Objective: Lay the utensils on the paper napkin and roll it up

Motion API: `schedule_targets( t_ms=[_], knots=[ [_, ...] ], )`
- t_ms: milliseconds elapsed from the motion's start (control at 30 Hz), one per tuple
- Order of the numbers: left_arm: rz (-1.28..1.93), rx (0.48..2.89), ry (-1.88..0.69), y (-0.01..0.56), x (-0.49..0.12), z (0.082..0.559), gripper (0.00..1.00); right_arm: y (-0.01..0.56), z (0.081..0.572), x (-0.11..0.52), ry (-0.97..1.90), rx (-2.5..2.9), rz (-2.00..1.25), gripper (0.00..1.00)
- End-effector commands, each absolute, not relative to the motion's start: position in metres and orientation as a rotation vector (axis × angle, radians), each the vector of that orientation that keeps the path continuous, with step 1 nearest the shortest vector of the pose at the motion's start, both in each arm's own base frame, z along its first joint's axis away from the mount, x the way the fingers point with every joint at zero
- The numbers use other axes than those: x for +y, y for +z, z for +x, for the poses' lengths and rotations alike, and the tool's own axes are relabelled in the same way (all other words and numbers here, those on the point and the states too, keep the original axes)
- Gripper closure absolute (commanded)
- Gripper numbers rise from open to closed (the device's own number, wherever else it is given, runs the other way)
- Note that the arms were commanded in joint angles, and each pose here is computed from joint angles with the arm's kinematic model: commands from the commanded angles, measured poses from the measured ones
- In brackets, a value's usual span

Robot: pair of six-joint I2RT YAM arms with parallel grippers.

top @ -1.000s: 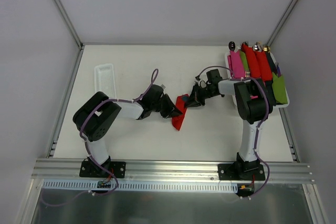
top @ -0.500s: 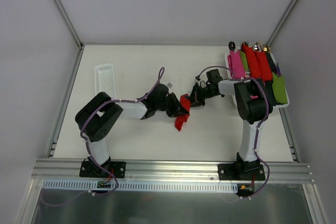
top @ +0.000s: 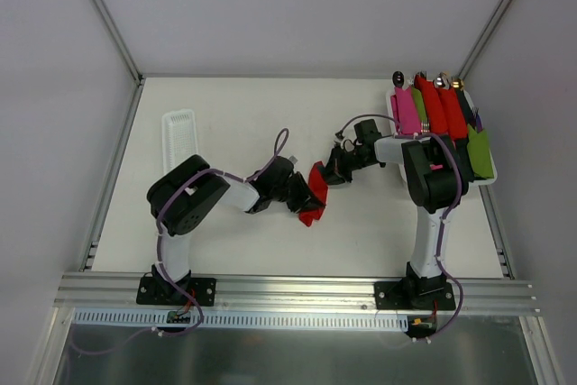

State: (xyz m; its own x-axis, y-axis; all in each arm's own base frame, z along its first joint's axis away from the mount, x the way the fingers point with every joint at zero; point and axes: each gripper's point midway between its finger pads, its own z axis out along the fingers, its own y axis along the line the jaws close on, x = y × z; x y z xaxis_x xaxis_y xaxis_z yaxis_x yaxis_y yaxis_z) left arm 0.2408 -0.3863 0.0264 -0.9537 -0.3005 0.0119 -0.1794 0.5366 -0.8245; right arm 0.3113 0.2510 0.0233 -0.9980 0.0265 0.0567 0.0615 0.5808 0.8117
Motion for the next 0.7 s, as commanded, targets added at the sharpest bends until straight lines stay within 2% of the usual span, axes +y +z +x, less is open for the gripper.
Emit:
schedule_targets(
  t_ms=[0, 200, 367, 467, 667],
  knots=[
    [-0.442, 2.696, -1.383, 0.005, -0.385, 0.224, 0.96, 0.000, 0.310, 0.242, -1.258, -2.861, -0.081, 1.00],
    [-0.558, 2.727, -1.350, -0.024, -0.370, 0.212, 0.74, 0.015, 0.318, 0.241, -1.278, -2.899, -0.009, 1.00],
    [-0.613, 2.748, -1.353, -0.039, -0.363, 0.204, 0.67, 0.037, 0.331, 0.237, -1.293, -2.940, 0.094, 0.95],
    [-0.638, 2.745, -1.356, -0.043, -0.360, 0.202, 0.62, 0.063, 0.357, 0.223, -1.330, -3.004, 0.124, 0.90],
    [-0.652, 2.737, -1.377, -0.048, -0.359, 0.200, 0.59, 0.118, 0.395, 0.202, -1.427, -3.084, 0.129, 0.86]
  ],
)
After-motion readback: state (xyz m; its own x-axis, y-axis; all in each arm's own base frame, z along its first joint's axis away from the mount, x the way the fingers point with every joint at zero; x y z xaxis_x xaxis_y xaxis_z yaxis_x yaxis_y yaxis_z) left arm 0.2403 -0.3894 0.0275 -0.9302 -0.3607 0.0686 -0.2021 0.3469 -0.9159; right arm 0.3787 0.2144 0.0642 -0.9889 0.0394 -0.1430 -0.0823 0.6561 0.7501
